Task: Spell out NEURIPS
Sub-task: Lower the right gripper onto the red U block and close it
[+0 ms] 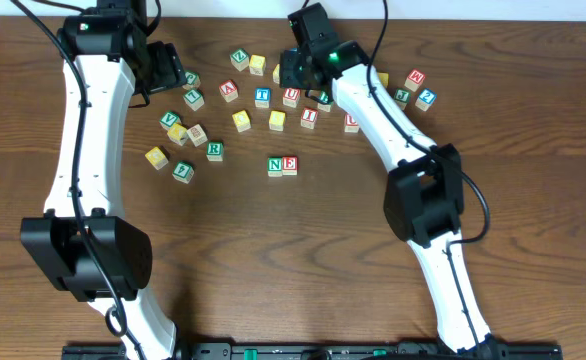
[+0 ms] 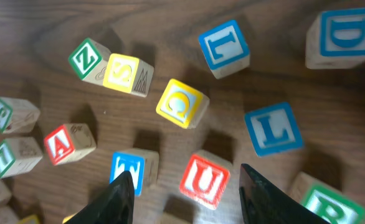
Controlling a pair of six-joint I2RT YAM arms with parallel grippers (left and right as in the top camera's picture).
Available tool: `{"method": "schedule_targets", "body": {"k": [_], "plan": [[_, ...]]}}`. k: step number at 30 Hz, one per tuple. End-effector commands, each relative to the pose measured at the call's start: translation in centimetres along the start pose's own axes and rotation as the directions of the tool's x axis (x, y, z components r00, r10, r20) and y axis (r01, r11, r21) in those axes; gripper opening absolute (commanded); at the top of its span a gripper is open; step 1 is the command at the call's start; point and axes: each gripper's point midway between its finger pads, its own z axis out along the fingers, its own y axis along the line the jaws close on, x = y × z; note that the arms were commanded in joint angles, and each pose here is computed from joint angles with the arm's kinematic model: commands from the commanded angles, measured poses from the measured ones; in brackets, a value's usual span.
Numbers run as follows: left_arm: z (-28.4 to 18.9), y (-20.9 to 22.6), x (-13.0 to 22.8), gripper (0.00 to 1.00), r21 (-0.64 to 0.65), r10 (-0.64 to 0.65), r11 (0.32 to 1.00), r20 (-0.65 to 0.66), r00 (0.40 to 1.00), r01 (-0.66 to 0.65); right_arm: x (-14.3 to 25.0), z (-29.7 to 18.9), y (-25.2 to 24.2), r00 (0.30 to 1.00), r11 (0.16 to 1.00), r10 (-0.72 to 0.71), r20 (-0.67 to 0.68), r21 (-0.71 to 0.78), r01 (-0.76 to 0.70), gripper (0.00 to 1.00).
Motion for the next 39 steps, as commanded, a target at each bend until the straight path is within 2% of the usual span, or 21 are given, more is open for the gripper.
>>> {"method": "schedule_targets", "body": {"k": [1,7,35,39], "plan": [[0.6,0.4,0.3,0.87,-0.024,0.003,1.000,-0.015,1.000,-0.004,1.1,1.8,0.0,1.000,1.000,-0.004,-0.017,0.025,0.005,0.48],[0.6,0.5,0.4,0.87,-0.025,0.004,1.000,-0.019,1.000,-0.004,1.7,2.5,-1.2,1.000,0.996,-0.008,-0.021,0.088,0.010,0.46],[0.6,0.5,0.4,0.87,-0.026,0.004,1.000,-0.022,1.000,-0.005,3.6,5.6,-1.6,0.999,0.994,0.007,-0.039,0.107,-0.002,0.38],[0.6,0.5,0.4,0.87,-0.027,0.004,1.000,-0.022,1.000,-0.005,3.9,5.5,-1.7,0.999,0.994,0.007,-0.049,0.112,-0.002,0.31]]}}
